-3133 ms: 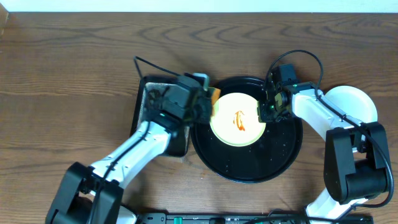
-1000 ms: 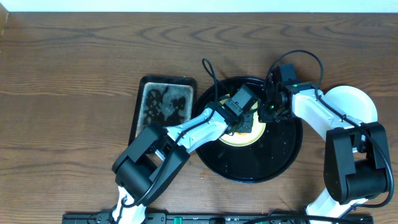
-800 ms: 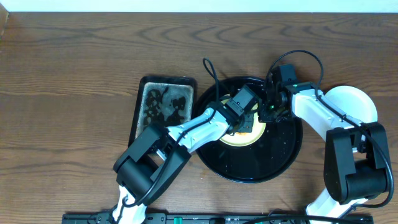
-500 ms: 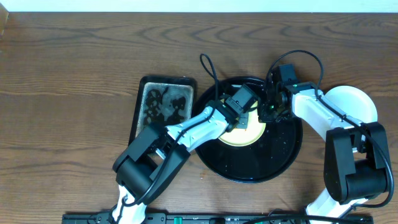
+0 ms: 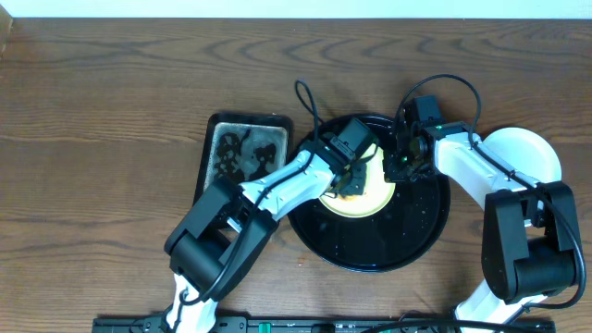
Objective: Clean dirty plates on tray and stack at the side
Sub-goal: 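Scrub the yellow plate with the sponge in the left gripper, then return the sponge with the left gripper to the soapy tray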
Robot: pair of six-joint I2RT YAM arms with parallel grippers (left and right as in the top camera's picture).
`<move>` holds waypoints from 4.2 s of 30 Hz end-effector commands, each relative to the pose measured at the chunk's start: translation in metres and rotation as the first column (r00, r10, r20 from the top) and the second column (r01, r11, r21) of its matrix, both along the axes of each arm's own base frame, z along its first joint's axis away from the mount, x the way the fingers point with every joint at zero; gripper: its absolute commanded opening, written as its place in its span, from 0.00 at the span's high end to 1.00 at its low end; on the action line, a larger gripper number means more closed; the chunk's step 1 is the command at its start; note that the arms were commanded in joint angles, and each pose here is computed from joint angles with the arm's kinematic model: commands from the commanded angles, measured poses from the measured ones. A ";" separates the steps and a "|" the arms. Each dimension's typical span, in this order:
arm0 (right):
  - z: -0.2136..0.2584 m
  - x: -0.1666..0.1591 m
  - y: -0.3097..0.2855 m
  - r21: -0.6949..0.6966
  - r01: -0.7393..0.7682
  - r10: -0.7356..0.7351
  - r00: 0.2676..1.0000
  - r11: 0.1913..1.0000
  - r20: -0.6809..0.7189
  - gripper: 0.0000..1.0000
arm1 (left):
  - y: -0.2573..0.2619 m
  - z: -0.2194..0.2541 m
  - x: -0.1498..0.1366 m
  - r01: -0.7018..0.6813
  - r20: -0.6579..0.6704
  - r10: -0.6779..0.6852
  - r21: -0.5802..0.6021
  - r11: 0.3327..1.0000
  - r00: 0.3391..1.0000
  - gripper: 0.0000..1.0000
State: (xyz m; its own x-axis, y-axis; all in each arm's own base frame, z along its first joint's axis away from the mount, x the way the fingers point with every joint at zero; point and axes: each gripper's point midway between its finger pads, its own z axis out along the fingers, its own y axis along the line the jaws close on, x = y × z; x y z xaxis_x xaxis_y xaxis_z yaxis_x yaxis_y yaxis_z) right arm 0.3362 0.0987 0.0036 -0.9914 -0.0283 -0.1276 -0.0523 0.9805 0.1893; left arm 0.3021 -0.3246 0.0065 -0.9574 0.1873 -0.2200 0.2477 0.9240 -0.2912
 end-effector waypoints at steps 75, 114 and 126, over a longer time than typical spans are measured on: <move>-0.011 -0.019 -0.003 -0.020 -0.005 0.004 0.998 1.000 -0.068 0.99 | -0.056 0.030 0.000 -0.252 -0.148 0.210 -0.371 0.894 0.966 0.93; -0.011 -0.020 -0.006 -0.036 -0.006 0.004 0.997 0.999 -0.071 0.99 | 0.111 -0.020 0.033 -0.340 0.038 0.339 0.182 0.923 0.940 0.93; -0.011 -0.020 -0.006 -0.036 -0.006 0.004 0.997 0.999 -0.072 0.99 | 0.140 0.074 0.073 -0.406 0.385 0.318 0.170 0.898 0.866 0.92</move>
State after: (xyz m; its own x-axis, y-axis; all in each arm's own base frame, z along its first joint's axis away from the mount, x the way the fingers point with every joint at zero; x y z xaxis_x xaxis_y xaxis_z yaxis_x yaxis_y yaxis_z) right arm 0.3302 0.0996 0.0035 -0.9942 -0.0296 -0.1036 -0.0496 0.9791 0.1970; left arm 0.3659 -0.2098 0.0569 -0.8922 -0.0763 -0.4451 -0.0388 0.9949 -0.0927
